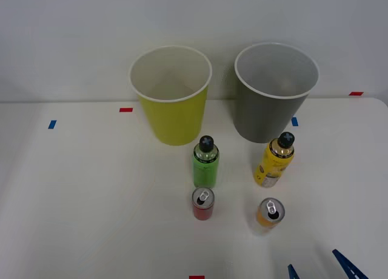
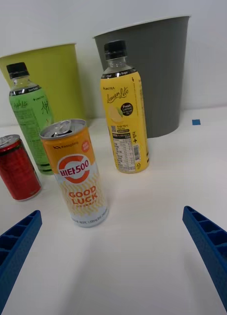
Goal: Put cans in the gray bin, plastic bottles in the light green bin
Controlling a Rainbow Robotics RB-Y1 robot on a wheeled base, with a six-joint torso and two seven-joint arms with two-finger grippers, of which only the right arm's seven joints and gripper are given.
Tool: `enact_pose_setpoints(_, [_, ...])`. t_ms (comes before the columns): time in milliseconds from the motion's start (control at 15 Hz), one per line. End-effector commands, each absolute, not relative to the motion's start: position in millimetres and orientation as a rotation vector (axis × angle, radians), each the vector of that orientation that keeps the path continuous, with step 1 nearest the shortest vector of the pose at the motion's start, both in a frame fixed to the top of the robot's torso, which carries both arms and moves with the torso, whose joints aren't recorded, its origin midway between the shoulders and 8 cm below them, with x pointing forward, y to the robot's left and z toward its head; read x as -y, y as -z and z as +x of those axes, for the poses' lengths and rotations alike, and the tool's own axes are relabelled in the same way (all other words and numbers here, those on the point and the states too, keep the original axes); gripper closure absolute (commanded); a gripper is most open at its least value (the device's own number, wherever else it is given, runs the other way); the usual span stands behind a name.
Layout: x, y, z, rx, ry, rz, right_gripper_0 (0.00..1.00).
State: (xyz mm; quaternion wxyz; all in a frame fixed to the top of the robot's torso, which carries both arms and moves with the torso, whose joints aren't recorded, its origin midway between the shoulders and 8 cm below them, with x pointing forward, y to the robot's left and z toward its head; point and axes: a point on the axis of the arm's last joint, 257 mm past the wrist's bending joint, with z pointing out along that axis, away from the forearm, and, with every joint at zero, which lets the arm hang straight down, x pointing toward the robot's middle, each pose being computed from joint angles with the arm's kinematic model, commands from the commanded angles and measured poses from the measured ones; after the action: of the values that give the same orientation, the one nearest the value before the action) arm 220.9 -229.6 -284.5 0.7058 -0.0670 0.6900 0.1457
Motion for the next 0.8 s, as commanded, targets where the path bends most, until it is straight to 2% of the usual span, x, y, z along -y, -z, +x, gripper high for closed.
enact_pose_setpoints(67, [221, 276, 228, -1.487, -0.268, -0.224, 0.0])
enact_pose_setpoints(267, [211, 275, 231, -1.456, -0.232, -0.222, 0.0])
enact_pose_setpoints(800, [201, 275, 244, -1.457, -0.294, -0.197, 0.0])
